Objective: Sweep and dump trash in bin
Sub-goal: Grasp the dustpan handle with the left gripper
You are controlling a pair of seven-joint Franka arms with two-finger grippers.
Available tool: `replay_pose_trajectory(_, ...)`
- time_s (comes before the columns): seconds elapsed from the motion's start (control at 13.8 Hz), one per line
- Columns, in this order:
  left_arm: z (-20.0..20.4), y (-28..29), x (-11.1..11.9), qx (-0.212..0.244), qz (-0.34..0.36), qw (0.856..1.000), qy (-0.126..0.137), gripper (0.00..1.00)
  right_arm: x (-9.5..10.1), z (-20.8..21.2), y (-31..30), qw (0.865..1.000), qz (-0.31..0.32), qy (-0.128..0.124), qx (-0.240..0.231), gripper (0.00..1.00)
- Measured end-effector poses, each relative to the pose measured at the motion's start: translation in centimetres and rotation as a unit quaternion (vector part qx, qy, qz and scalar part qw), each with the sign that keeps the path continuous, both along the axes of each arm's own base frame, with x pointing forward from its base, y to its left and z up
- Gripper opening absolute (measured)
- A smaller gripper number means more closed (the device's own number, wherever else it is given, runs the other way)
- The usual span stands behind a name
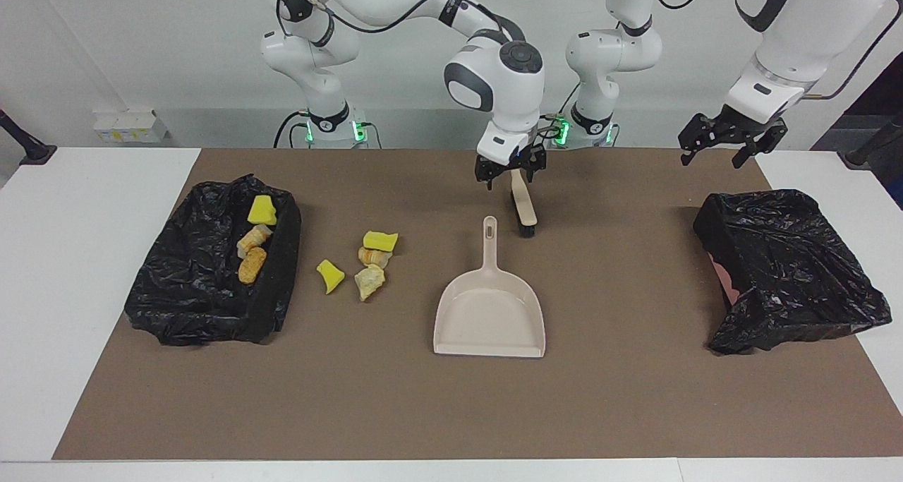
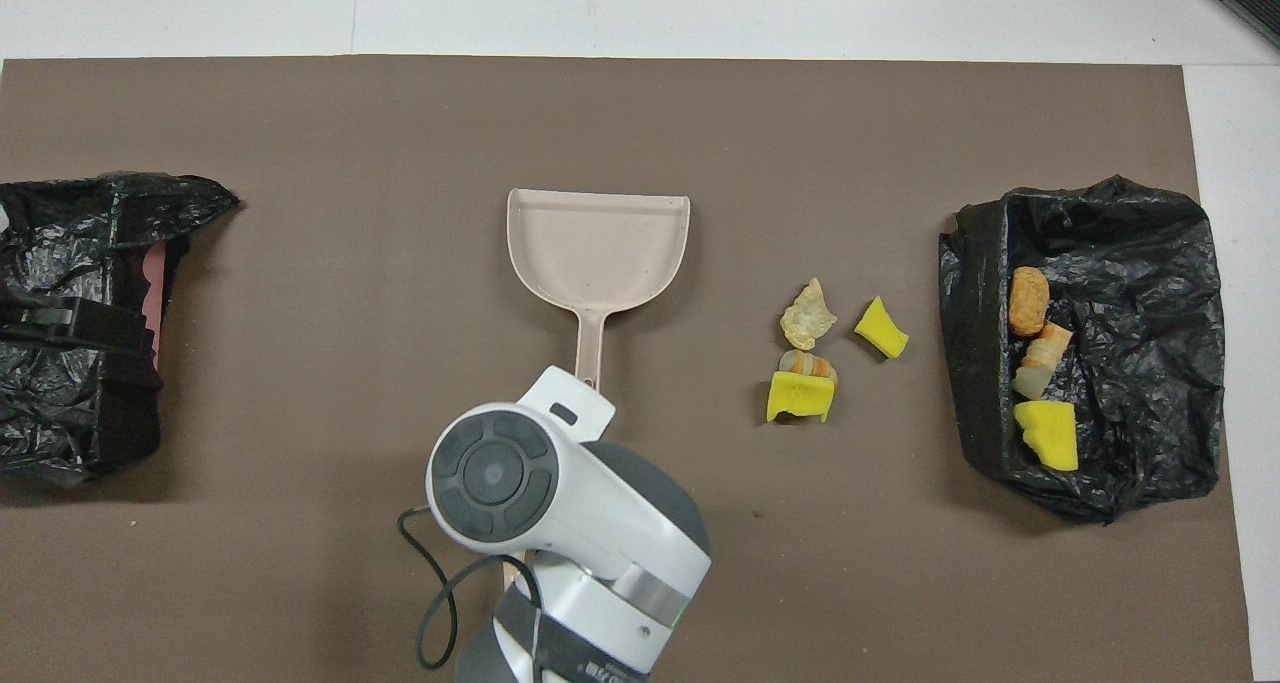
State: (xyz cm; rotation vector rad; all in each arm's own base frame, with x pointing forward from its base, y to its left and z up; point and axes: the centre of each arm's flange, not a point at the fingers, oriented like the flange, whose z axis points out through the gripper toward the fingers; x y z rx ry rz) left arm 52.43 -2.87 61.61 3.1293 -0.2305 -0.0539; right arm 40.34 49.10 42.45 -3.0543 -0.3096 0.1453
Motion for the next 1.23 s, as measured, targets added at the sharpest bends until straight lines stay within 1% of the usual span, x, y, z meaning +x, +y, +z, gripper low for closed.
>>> replay_pose_trajectory(0.07,0.1,-0.9,-0.1,0.0,-0.009,1.0,-0.001,1.0,-1.8,-0.4,0.5,1.0,0.011,0.006,-0.002,1.0)
replay_pose_trajectory(0.22,-0.2,-3.4,-0.3,0.001,-0.033,0.999,0.002,1.0,-4.8,-2.1,1.4,0.999,0.03,0.009,0.001,1.0)
replay_pose_trajectory(0.44,-1.7,-8.2,0.0,0.001,-0.078,0.997,0.007,1.0,-8.5,-5.8,2.2,0.999,0.046,0.01,0.016,1.0)
replay_pose_trajectory(0.51,-2.5,-9.8,0.4,0.0,-0.092,0.996,0.005,1.0,-9.3,-6.5,2.2,0.999,0.051,0.012,0.016,1.0)
replay_pose_trajectory(0.8,-7.1,-15.6,2.1,-0.003,-0.137,0.991,0.006,1.0,-11.1,-8.1,2.2,0.998,0.062,0.015,0.016,1.0)
replay_pose_trajectory(0.94,-9.8,-18.6,2.7,-0.004,-0.148,0.989,0.007,1.0,-11.2,-8.3,2.2,0.998,0.062,0.014,0.019,1.0)
replay_pose_trajectory(1.02,-11.1,-20.1,3.0,-0.006,-0.148,0.989,0.007,1.0,-11.2,-8.4,2.2,0.998,0.062,0.013,0.02,0.96)
replay_pose_trajectory(1.09,-12.4,-21.8,3.1,-0.008,-0.145,0.989,0.005,1.0,-11.3,-8.4,2.2,0.998,0.062,0.013,0.022,0.96)
replay_pose_trajectory(1.23,-14.9,-25.7,2.9,-0.013,-0.134,0.991,-0.004,1.0,-11.4,-8.7,2.1,0.998,0.063,0.013,0.02,0.92)
